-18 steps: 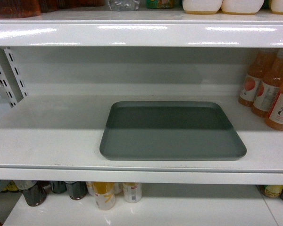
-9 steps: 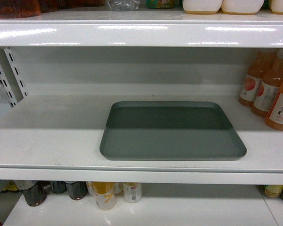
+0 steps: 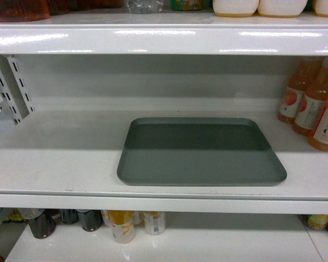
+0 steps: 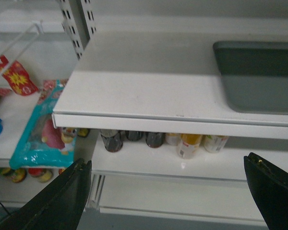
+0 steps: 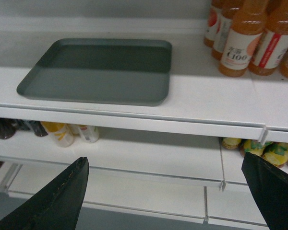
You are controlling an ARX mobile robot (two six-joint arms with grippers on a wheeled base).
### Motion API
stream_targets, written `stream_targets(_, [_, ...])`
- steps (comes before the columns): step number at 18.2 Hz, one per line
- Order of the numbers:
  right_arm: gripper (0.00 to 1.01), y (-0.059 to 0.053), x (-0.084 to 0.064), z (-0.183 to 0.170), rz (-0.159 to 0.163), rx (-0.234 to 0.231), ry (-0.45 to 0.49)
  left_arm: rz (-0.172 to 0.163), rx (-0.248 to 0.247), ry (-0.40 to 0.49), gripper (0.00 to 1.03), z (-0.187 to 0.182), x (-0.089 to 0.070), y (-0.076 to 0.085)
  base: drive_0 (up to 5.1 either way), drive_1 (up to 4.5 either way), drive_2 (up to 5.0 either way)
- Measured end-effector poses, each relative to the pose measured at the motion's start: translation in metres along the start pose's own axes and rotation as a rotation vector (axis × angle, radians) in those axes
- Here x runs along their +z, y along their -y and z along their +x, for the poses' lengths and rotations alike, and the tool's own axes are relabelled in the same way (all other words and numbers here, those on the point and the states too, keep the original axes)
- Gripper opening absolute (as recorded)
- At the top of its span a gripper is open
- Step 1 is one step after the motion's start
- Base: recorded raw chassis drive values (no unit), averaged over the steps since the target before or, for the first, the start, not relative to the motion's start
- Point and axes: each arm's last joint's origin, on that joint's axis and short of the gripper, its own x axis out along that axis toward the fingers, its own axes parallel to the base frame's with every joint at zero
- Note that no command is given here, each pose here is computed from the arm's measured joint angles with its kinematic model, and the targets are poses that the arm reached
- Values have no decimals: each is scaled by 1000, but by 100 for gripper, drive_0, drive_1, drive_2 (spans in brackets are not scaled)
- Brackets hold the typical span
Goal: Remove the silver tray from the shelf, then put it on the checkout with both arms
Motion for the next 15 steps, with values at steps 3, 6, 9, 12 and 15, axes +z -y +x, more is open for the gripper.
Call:
stream_targets(3, [98,-2,3,19,-4,56,-69,-5,-95,-120,98,27,-2,10,0,0,0])
stream_targets(6, [98,-6,11,62,-42,89,-125,15,-230,-208,98,85,7,42,0,0,0])
stream_targets(9, [98,-7,18,108,-35,100,-158,45,-220,-295,98,135,-2,64,0,0,0])
stream_targets(12, [98,-4,14,173,19,93,-252,85,-212,-387,98,184,-17,87,0,0,0])
stream_targets(15, [98,4,9,222,66,39,-314,84,-212,-388,98,222,-8,102,0,0,0])
